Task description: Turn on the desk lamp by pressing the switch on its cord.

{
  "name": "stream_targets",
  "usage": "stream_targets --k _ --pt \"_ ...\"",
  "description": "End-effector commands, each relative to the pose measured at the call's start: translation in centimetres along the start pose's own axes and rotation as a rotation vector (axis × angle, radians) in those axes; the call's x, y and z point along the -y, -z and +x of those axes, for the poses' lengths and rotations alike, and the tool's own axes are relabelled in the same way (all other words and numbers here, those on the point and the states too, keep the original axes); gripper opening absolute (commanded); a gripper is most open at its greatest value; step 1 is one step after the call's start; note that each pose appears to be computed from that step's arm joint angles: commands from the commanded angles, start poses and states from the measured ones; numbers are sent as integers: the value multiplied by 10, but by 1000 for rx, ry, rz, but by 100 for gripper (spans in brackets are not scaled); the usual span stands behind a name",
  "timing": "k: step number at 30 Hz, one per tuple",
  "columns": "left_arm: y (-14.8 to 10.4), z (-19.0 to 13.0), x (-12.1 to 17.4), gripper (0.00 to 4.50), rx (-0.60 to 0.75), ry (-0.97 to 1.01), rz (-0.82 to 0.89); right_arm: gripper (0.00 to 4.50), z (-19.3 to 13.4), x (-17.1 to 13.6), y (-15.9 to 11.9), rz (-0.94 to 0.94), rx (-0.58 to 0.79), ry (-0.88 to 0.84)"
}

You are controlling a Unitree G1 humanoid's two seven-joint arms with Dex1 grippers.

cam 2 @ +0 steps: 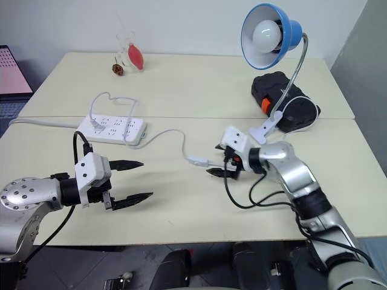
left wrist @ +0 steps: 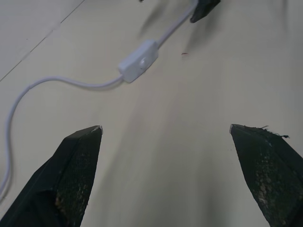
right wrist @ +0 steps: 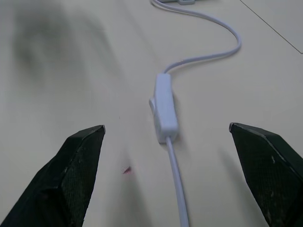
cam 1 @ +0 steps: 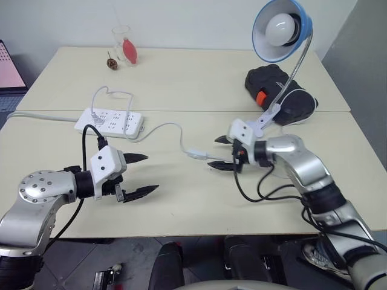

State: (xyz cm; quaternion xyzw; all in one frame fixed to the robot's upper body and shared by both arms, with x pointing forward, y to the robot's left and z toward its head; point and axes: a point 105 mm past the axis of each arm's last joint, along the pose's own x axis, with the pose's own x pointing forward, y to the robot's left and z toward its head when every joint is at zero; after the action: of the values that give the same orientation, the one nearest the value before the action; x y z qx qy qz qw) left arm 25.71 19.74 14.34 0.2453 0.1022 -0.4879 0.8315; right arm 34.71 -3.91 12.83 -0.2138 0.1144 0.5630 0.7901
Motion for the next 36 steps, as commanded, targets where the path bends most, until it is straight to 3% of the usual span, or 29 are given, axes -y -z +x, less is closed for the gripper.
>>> stream_targets --k 1,9,12,25,30,36 --pt "-10 2 3 450 17 21 46 439 10 4 -4 -36 -9 -20" --pt "-7 4 7 450 15 25 45 439 23 11 1 -33 -27 -17" --pt "-6 5 8 450 14 25 44 396 24 13 3 -34 -34 -19" --pt "0 7 1 450 14 8 59 43 22 10 8 -91 -51 -42" --pt "-6 8 -4 450 40 2 64 35 13 4 -5 -102 -17 -80" --pt "-32 15 -9 450 124 71 58 35 -4 -11 -27 -118 21 -154"
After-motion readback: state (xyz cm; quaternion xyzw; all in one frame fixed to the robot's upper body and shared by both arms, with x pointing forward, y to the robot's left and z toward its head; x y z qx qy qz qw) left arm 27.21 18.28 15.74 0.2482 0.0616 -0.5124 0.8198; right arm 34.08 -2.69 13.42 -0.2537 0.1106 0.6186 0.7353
